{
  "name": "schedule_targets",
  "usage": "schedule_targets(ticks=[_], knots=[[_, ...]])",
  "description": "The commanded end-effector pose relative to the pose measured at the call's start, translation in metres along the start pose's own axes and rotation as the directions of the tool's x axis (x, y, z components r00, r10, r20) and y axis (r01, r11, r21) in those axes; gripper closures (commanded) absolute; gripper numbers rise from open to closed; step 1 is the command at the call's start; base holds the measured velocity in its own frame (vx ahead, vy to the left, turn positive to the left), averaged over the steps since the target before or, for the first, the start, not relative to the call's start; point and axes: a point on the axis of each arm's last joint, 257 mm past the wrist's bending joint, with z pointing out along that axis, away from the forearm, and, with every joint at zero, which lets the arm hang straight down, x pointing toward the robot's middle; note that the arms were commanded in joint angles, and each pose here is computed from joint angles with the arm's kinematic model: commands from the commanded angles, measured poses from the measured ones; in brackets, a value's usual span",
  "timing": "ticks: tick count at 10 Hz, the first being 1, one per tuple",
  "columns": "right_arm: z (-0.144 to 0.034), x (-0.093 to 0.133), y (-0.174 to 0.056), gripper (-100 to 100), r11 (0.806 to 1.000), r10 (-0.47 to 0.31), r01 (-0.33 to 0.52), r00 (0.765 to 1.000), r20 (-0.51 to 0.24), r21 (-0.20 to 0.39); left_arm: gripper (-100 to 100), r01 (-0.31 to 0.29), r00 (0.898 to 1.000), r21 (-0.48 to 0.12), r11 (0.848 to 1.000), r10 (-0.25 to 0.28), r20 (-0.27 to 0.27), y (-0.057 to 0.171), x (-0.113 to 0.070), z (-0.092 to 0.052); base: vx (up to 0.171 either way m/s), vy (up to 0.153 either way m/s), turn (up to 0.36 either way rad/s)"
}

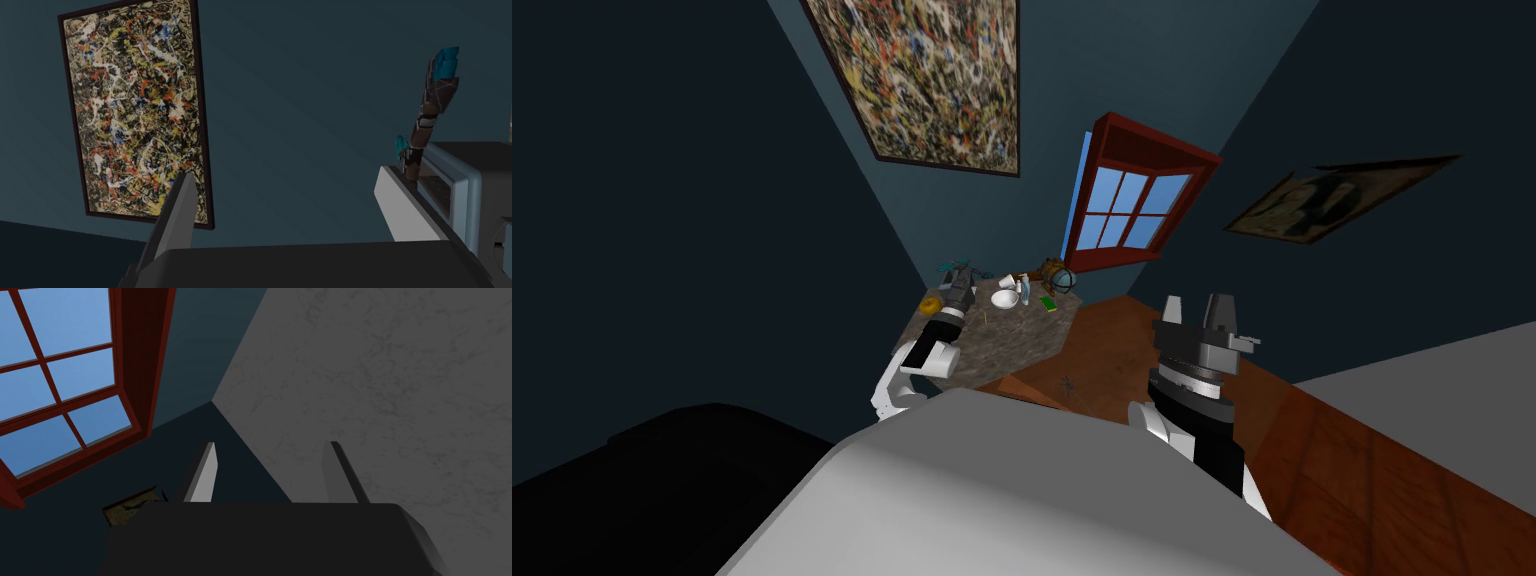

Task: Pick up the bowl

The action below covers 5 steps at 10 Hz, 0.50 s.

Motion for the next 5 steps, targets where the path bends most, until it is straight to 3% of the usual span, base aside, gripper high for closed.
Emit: schedule_targets(ticks=[1,5], knots=[[0.0,0.0,0.0,0,1.0,0.0,0.0,1.0,0.0,0.0,-100,-0.016,1.0,-0.028,0.999,0.016,0.009,0.004,-0.005,0.004,0.001,-0.022,-0.092],[0.0,0.0,0.0,0,1.0,0.0,0.0,1.0,0.0,0.0,-100,-0.028,0.999,-0.117,0.993,0.031,0.024,0.025,-0.012,0.006,0.003,-0.014,-0.049]])
